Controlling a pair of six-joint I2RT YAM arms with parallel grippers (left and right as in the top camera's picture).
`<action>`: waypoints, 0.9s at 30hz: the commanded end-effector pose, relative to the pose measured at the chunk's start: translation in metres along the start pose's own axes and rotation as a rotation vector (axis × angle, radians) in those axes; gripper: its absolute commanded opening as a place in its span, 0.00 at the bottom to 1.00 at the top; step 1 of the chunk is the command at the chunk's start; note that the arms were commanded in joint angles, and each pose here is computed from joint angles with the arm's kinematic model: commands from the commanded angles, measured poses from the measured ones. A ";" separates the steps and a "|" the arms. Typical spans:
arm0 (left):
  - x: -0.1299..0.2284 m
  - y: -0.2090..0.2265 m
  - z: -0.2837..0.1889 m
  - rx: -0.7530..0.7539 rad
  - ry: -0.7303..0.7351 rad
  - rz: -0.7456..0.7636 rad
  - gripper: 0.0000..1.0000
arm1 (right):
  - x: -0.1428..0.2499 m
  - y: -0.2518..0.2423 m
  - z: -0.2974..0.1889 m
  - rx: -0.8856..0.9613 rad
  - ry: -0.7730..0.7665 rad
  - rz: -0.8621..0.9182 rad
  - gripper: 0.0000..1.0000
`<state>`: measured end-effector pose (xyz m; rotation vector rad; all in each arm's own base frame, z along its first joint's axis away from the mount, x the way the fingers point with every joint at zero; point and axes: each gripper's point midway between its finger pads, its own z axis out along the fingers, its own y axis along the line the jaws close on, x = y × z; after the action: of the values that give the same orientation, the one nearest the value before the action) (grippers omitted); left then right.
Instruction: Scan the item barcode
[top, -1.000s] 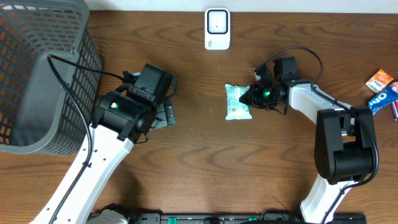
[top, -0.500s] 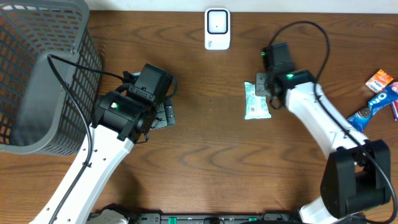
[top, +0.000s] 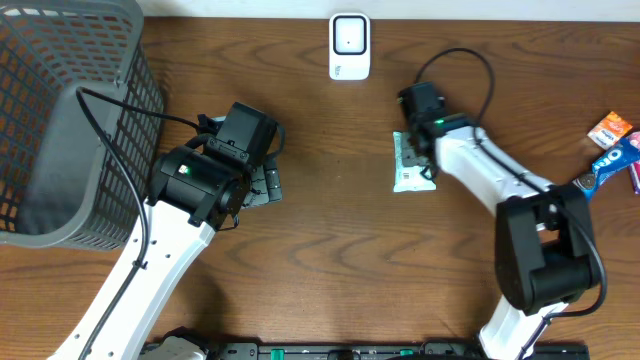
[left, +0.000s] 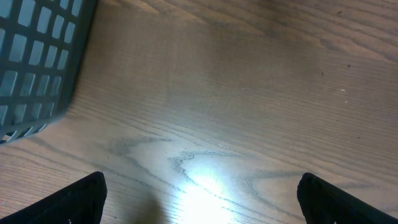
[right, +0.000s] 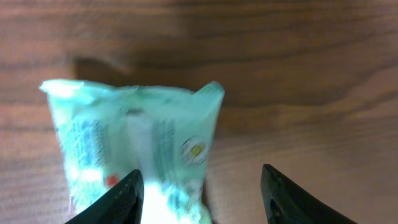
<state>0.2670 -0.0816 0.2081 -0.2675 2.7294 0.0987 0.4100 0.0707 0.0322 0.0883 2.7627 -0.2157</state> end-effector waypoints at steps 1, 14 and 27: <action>0.001 0.001 0.002 -0.009 0.008 -0.002 0.98 | -0.001 0.004 0.002 -0.210 0.063 0.096 0.56; 0.001 0.001 0.002 -0.009 0.008 -0.002 0.98 | -0.001 0.029 -0.008 -0.782 0.130 0.207 0.57; 0.001 0.001 0.002 -0.009 0.008 -0.002 0.98 | 0.042 0.023 0.061 -0.624 0.290 0.271 0.11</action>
<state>0.2670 -0.0816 0.2081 -0.2675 2.7294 0.0987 0.4186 0.0911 0.0054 0.2631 2.7784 0.8472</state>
